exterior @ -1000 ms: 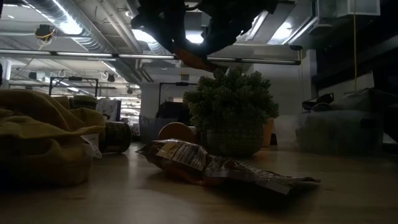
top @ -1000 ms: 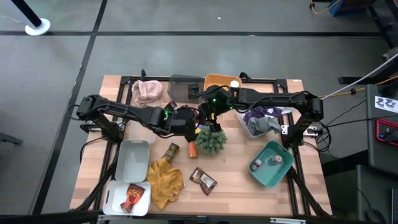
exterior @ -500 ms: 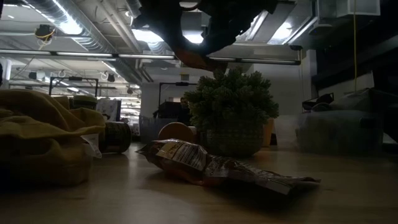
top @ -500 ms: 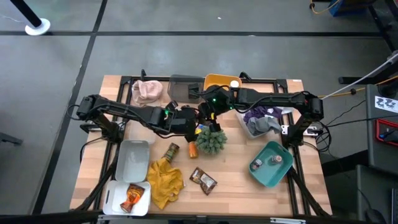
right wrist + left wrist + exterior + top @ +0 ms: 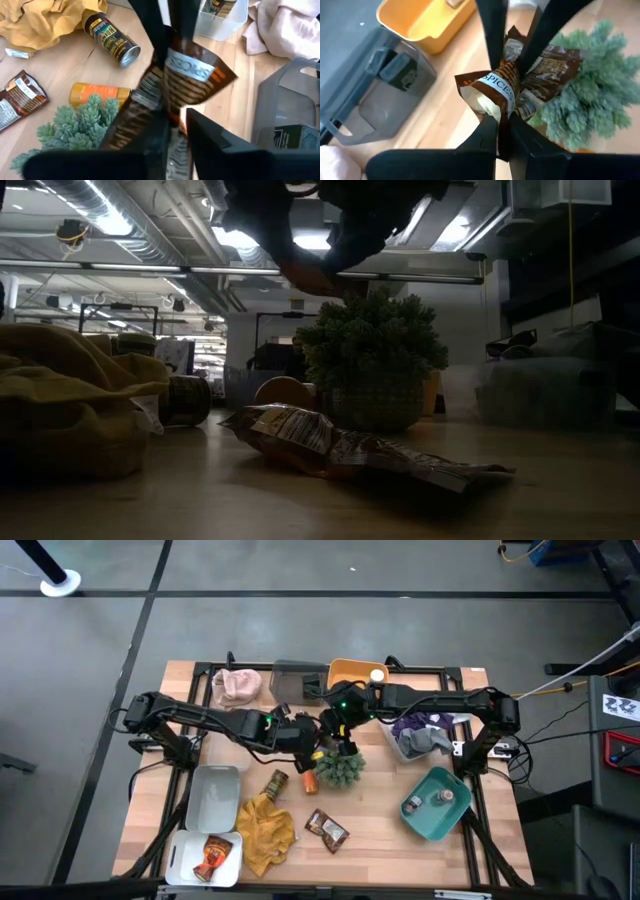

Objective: Sort spices by type
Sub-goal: Put the orange spice pack into the bottom white bin

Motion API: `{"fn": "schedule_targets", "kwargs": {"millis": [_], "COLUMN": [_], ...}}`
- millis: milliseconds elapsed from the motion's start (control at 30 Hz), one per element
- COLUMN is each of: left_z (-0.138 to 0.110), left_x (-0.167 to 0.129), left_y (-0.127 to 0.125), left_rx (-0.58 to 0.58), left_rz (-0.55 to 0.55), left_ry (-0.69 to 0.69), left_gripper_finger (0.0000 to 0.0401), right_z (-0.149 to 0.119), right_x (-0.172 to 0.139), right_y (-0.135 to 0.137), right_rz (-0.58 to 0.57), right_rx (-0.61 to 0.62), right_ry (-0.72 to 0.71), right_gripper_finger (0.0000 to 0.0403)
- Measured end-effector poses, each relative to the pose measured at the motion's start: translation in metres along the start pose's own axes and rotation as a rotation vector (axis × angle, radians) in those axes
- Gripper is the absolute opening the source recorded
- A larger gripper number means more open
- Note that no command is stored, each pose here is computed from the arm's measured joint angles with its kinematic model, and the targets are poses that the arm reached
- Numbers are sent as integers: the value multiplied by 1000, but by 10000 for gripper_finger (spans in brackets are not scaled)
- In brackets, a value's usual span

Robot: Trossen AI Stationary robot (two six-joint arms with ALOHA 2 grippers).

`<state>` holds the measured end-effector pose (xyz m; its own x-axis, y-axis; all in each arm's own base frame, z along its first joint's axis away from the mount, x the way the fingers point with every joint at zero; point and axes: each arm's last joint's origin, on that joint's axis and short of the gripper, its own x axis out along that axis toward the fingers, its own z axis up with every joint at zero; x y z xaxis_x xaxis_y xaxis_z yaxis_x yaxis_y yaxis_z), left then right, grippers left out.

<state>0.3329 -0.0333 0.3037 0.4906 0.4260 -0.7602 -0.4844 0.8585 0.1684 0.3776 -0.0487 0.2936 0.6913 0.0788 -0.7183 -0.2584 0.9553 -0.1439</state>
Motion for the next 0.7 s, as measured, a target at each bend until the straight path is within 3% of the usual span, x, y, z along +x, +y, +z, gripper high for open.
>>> {"fn": "schedule_targets", "kwargs": {"millis": [167,300,567,700], "left_z": [-5,-13,-48,-70], "left_x": [-4,-21,-82,-112], "left_y": [2,7,9,1], "left_rx": [20,13,-114,-215], "left_rz": [-37,-139,-400,-439], "left_ry": [62,151,447,599], "left_gripper_finger": [7,5,6,6], "right_z": [0,-1,-8,-13], "right_x": [0,0,-1,-1], "right_y": [0,-2,1,4], "right_rz": [-4,-20,0,18], "right_rx": [2,6,19,40], "right_ry": [3,14,93,136], "right_gripper_finger": [123,148,155,155]}}
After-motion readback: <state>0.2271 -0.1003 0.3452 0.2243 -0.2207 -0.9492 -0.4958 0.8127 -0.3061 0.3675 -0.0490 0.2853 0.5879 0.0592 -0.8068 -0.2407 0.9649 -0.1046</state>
